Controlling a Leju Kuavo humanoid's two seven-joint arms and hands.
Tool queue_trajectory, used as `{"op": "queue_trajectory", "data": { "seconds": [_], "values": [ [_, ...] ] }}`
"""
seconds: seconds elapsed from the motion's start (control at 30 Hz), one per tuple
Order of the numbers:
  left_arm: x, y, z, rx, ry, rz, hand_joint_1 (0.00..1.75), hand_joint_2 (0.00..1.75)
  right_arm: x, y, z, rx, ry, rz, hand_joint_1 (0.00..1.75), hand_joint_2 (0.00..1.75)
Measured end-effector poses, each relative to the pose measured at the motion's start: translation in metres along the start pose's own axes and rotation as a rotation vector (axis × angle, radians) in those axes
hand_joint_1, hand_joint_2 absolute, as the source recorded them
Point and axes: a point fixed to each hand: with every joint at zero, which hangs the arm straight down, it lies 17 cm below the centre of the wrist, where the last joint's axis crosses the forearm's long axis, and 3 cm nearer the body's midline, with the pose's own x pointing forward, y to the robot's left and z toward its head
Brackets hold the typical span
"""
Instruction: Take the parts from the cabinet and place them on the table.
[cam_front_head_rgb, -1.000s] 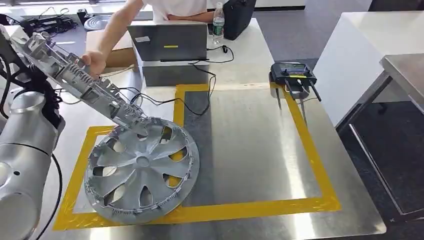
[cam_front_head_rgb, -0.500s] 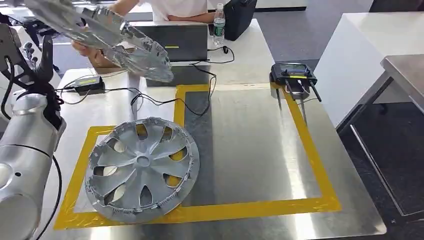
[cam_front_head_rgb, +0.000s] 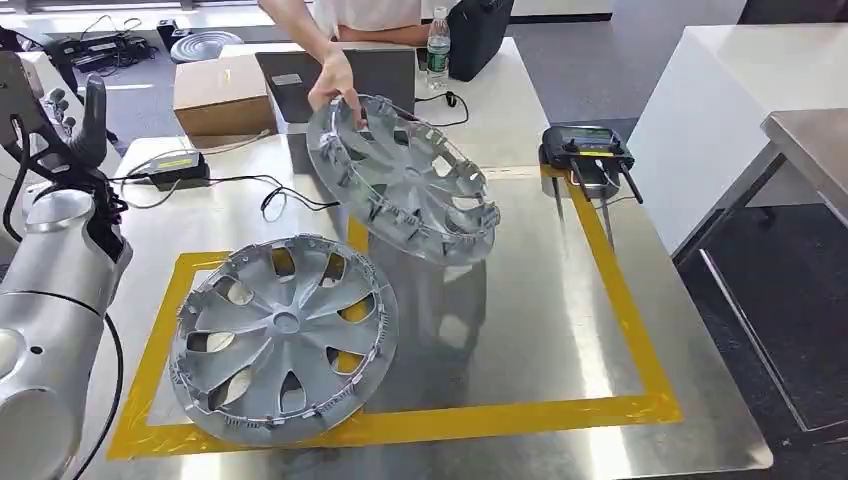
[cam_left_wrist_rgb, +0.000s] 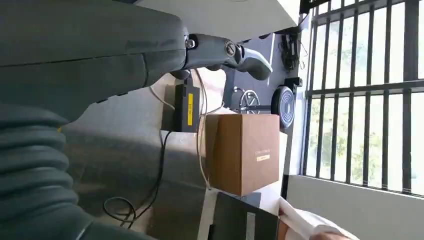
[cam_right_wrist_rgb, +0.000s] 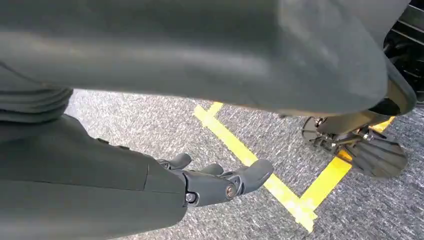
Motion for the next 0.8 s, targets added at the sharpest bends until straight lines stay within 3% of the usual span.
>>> {"op": "queue_trajectory", "data": {
  "seconds": [0.8],
  "values": [
    [-0.0008,-0.0051,0.0009,-0.028,0.004,0.005,0.0,0.0,-0.0002,0.0,0.0,0.0,0.001,0.0,0.0,0.0]
  ]
}}
